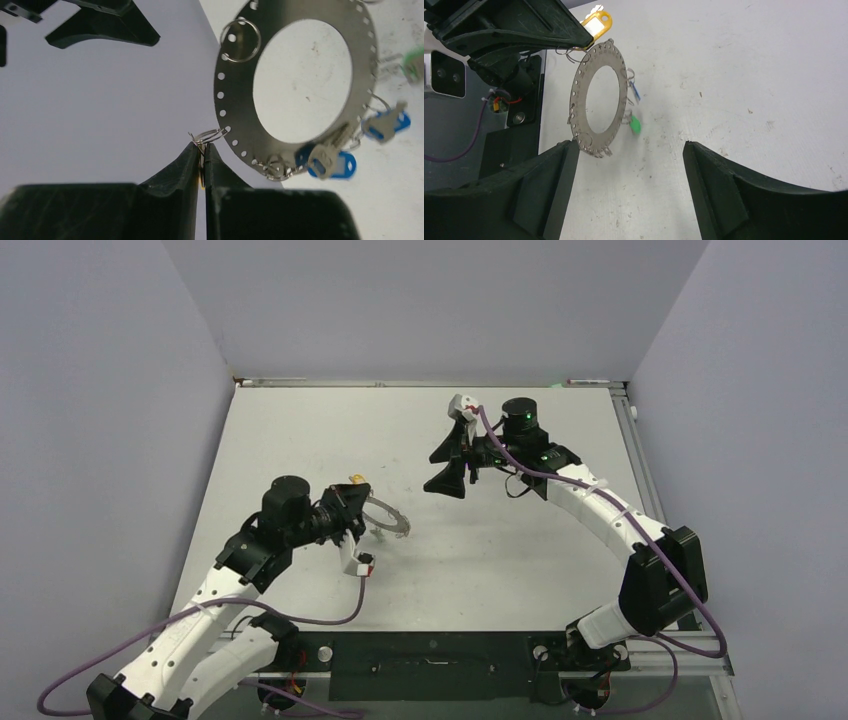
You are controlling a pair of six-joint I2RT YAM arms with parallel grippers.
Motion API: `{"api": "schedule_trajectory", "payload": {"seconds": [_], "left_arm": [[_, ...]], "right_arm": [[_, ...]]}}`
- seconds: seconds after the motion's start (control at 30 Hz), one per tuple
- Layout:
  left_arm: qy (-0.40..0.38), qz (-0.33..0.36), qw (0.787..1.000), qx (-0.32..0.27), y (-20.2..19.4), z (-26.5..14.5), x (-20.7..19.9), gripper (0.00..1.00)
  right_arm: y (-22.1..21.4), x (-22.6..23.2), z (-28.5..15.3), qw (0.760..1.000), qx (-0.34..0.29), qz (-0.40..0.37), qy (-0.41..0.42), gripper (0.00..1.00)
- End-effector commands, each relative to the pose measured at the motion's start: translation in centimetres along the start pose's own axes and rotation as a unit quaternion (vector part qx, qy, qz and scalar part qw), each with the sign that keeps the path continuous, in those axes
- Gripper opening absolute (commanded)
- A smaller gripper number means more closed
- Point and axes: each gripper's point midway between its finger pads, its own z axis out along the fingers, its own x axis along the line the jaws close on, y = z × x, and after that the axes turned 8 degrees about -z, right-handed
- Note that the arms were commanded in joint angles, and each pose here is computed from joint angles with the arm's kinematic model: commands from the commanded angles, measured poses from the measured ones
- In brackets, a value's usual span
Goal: Remove the keys from the keyring
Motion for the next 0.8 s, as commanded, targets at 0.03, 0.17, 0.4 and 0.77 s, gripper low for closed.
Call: {"api": "schedule_trajectory", "payload": {"seconds": [0.03, 0.17, 0.4, 0.77], "left_arm": [[0.089, 0.124, 0.988, -0.024, 1.8, -0.9, 4.2, 0.00], [0.092, 0.166, 0.982, -0.003, 1.4, -0.9, 4.1, 0.00], [0.125, 0.196, 0.973, 0.013, 1.3, -1.4, 5.5, 0.00], [0.069, 0.369, 0.921, 0.102, -0.7, -0.6, 2.9, 0.00]], "right_arm": [[4.0, 1.1, -0.1, 0.997, -0.033, -0.066, 0.005, 0.78], [4.4, 1.6, 0.5, 0.997, -0.038, -0.067, 0.009, 0.76], [4.9, 2.1, 1.8, 0.995, -0.037, -0.097, 0.015, 0.69], [5.9, 1.2, 3.3, 0.992, -0.033, -0.123, -0.008, 0.64]]}}
